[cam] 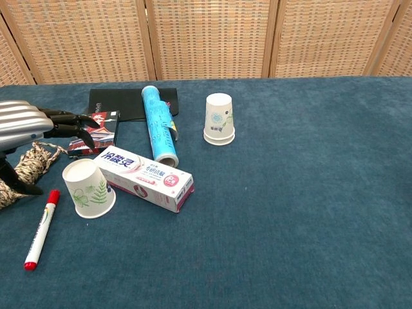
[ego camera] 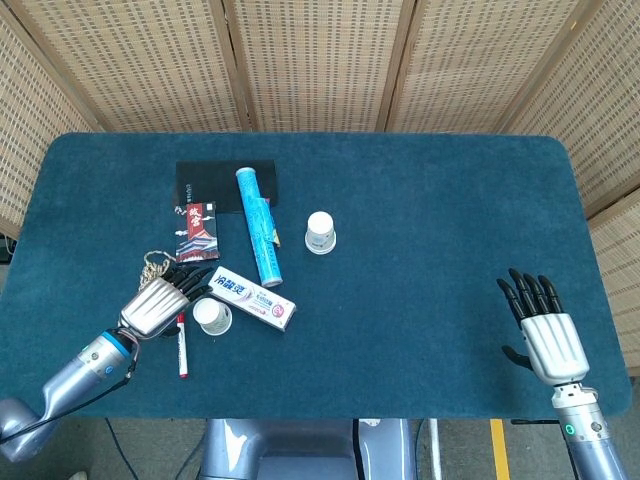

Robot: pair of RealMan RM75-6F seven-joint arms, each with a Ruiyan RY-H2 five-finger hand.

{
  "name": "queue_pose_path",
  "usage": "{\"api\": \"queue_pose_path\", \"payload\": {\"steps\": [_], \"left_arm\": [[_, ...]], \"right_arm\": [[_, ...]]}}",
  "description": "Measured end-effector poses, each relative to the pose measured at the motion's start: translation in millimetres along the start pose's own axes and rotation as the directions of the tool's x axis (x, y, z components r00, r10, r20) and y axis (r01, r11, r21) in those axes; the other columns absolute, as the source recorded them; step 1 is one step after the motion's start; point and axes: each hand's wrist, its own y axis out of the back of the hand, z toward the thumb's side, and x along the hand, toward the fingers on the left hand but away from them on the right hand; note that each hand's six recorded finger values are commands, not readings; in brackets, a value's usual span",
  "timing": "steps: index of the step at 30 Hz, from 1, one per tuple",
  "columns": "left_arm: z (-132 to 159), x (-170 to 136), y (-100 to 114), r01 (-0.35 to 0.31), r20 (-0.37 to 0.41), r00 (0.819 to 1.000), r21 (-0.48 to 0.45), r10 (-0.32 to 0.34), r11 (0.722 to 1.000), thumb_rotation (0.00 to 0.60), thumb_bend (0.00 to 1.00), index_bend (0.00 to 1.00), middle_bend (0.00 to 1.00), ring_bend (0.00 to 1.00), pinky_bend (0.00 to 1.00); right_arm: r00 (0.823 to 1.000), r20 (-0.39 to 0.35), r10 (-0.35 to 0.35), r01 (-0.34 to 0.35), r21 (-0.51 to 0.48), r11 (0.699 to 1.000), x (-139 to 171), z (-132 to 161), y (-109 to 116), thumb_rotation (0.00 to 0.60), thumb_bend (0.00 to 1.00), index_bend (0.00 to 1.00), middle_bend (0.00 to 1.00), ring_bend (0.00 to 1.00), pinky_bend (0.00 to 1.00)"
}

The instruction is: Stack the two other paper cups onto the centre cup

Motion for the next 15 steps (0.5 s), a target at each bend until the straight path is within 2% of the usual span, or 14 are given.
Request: {"api": "queue_pose_path", "payload": {"steps": [4, 9, 15], "left_arm": [[5.5, 11.9, -5.1, -0.003, 0.018, 1.0, -0.003, 0.003, 1.0, 0.6, 0.05, 0.36, 0.2, 0.22, 0.31], [10.9, 21.3, -7.5, -0.027, 0.032, 0.999, -0.037, 0.028, 0.999, 0.6, 0.14, 0.5, 0.32, 0.33, 0.37], [14.0, 28.1, -9.8, -0.059, 0.043, 0.997, -0.072, 0.062, 0.996, 0.6, 0.18, 0.54, 0.35, 0.37, 0.37]], "right_arm": [[1.0, 0.007, 0.003, -0.003, 0.001, 1.0, 0.3, -1.5, -0.5, 0.6, 0.0, 0.05, 0.0, 0.0, 0.0], [1.0, 0.008, 0.007, -0.007, 0.0, 1.0, 0.0, -1.5, -1.6, 0.6, 0.0, 0.05, 0.0, 0.0, 0.0], [1.0, 0.008, 0.008, -0.008, -0.003, 1.0, -0.4, -1.9, -1.9, 0.6, 0.0, 0.05, 0.0, 0.0, 0.0]]}}
